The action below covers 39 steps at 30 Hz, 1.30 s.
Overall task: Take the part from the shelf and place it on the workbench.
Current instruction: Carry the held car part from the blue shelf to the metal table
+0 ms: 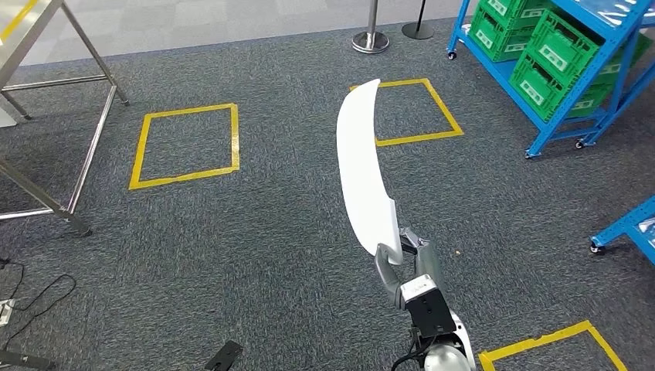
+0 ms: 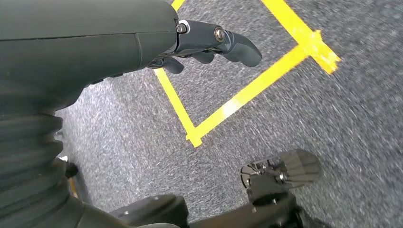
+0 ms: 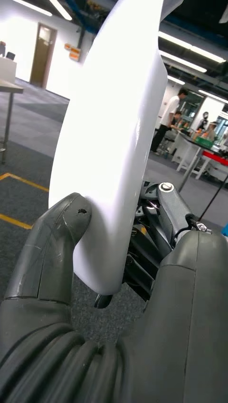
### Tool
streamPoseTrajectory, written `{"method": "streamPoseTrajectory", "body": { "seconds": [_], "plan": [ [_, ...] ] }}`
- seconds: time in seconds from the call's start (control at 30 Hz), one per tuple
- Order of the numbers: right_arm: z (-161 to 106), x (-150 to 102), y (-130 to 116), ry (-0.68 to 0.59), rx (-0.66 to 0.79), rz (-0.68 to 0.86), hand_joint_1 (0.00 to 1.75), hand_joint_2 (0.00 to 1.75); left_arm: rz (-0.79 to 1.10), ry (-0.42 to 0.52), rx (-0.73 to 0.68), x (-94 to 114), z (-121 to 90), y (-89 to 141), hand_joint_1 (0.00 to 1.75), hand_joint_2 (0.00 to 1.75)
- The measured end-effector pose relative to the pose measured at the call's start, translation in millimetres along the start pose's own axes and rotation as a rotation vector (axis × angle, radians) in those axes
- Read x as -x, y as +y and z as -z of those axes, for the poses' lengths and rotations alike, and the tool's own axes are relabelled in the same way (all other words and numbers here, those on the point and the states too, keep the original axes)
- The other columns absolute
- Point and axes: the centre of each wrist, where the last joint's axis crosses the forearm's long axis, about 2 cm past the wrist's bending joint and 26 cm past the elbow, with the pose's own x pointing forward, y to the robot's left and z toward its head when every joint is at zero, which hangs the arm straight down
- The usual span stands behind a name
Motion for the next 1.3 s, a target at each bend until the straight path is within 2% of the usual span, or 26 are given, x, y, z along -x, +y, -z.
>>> {"method": "streamPoseTrajectory", "body": {
  "seconds": [0.33,0.57,0.83,1.3],
  "plan": [
    [6.2,2.7,-0.6,-0.004,-0.023,-0.011,1.75,1.75,-0.03,0.029,-0.016,7.1,-1.2,-2.0,0.0,1.75],
    [15.8,0.0,1.3,-0.011,-0.027,-0.005,1.75,1.75,-0.018,0.011,-0.016,11.0,-1.5,-1.5,0.0,1.75],
    [7.2,-2.7,3.9,0.003,-0.01,0.006,1.75,1.75,0.003,0.002,-0.016,5.2,-0.2,1.9,0.0,1.75],
    [8.1,-2.1,-1.6,-0.004,0.004,0.002,1.75,1.75,0.004,0.015,-0.02,1.1,-0.1,0.6,0.0,1.75]
  ]
}}
